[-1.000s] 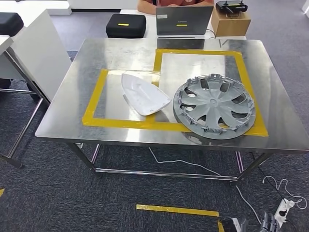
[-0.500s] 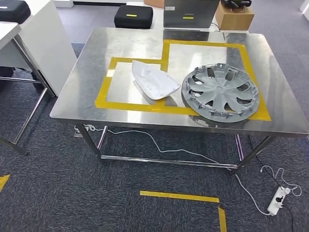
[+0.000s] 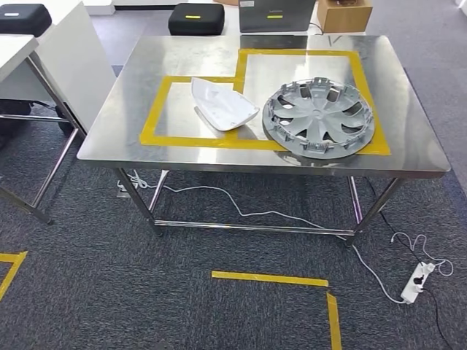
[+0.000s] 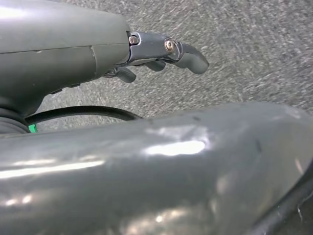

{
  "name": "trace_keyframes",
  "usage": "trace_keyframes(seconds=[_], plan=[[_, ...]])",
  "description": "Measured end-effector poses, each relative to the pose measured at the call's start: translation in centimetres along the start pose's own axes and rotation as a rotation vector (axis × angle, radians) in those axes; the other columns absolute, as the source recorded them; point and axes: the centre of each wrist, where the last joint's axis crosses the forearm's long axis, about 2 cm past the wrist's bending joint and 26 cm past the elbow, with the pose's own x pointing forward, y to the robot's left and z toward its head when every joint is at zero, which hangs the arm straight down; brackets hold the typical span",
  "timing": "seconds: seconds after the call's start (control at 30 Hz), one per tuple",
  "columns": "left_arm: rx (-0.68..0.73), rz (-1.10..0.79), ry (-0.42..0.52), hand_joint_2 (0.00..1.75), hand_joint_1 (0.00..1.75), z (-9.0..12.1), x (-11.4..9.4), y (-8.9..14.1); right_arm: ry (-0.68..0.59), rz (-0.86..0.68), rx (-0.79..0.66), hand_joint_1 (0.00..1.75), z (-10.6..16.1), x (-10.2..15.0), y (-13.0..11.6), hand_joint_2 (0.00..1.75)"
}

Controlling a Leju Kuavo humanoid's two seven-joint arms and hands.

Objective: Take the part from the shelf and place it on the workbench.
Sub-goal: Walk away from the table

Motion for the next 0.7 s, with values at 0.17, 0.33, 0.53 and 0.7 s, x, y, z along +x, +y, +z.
trace_keyframes(seconds=[0.17,0.33,0.53,0.7], plan=[[0.008,0.002,-0.001,0.0,0.0,0.0,0.1,0.1,-0.005,0.012,0.015,0.0,0.1,0.3,0.3,0.0],[0.031,0.011,0.001,0.0,0.0,0.1,0.3,-0.3,-0.008,0.024,0.023,0.0,0.2,0.4,0.5,0.0],[0.023,0.016,-0.008,0.0,0.0,0.3,0.8,-1.3,-0.004,0.031,0.025,0.0,0.1,0.3,0.3,0.0],[0.025,0.015,-0.011,0.0,0.0,0.3,0.9,-1.3,-0.013,0.036,0.028,0.0,0.1,0.7,0.2,0.0]])
